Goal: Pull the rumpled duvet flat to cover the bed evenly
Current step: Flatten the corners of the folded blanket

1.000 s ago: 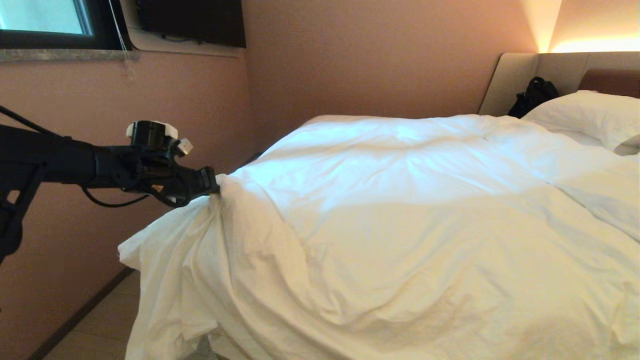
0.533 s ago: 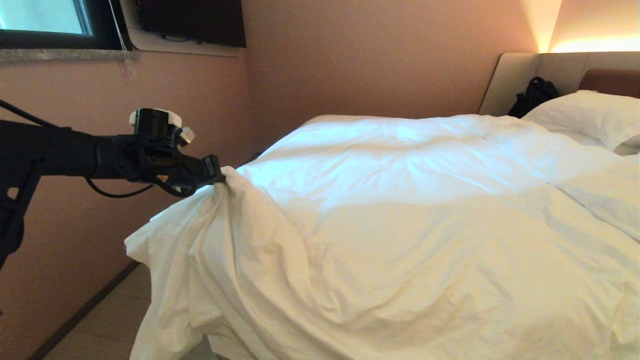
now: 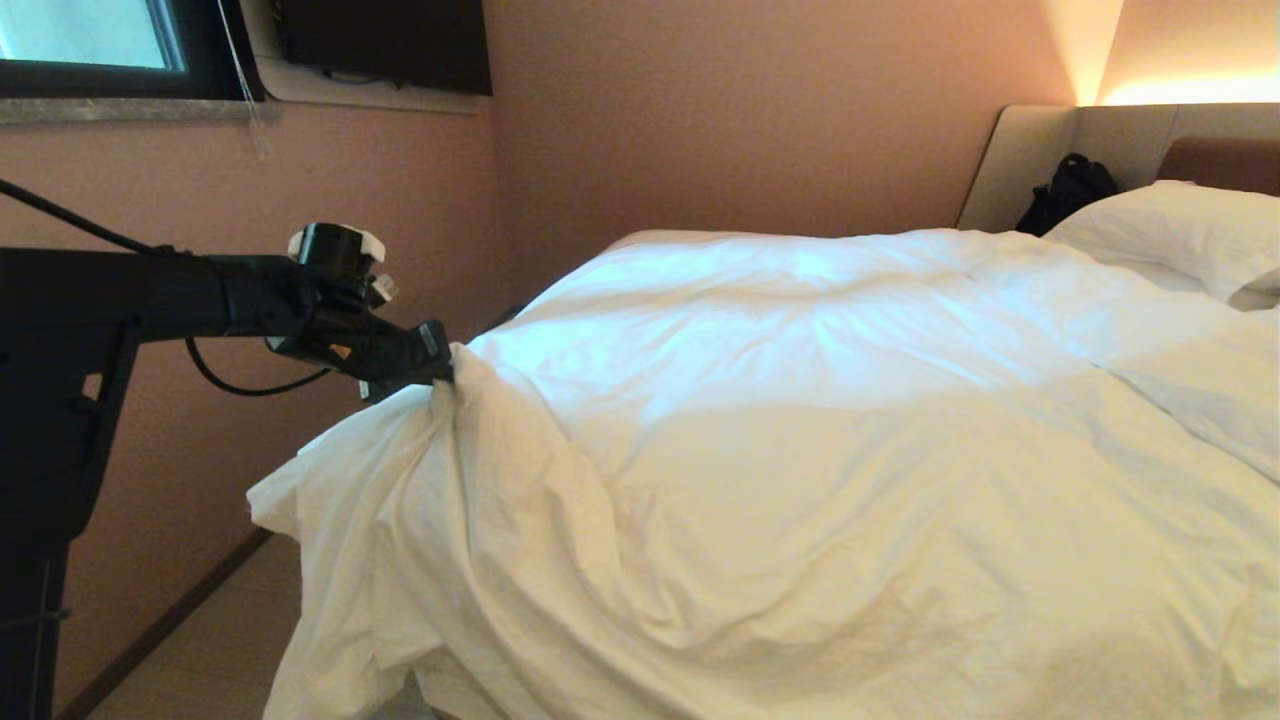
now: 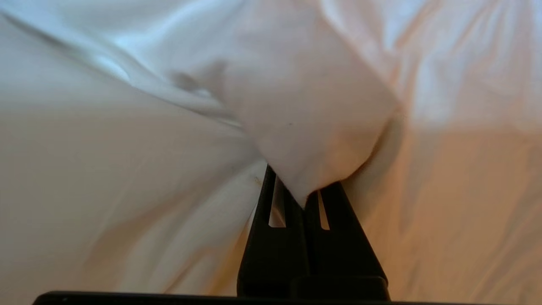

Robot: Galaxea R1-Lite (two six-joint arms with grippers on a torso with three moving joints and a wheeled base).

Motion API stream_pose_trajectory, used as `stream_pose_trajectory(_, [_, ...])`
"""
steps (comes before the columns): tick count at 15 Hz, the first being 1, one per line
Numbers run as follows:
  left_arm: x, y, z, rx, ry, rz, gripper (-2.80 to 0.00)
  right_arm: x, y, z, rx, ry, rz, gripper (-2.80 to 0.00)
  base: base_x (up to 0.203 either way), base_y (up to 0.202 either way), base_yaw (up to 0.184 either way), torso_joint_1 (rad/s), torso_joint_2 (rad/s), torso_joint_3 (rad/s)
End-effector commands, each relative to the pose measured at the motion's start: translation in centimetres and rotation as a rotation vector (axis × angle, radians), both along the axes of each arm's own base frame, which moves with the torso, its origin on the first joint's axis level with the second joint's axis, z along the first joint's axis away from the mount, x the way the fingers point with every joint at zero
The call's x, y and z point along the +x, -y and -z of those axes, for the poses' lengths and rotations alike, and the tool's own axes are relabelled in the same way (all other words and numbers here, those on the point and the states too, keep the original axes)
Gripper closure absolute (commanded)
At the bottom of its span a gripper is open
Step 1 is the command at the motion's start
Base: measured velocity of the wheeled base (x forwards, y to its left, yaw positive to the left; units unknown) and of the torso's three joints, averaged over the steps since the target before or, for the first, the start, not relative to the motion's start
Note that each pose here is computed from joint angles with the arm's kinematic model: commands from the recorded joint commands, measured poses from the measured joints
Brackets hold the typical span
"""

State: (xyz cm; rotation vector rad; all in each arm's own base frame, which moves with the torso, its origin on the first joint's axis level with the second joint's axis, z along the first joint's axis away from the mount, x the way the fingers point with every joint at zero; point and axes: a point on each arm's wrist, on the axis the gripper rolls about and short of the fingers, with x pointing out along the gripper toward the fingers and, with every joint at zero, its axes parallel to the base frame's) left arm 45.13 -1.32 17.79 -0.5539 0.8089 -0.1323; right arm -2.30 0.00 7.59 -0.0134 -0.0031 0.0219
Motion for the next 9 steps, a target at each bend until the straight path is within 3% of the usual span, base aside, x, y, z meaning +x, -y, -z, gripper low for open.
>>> stream_pose_trajectory(1, [0.87, 0.01, 2.18, -0.002, -0.078, -0.002, 0.00, 0.01, 0.00, 0.00, 0.000, -0.001, -0.001, 0.00, 0.000, 0.000, 0.000, 0.000, 0.00, 0.000])
stream_pose_trajectory(9, [0.71, 0.01, 2.72, -0.005, -0.115, -0.005, 0.00, 0.01, 0.00, 0.00, 0.000, -0.001, -0.001, 0.00, 0.000, 0.000, 0.000, 0.000, 0.00, 0.000])
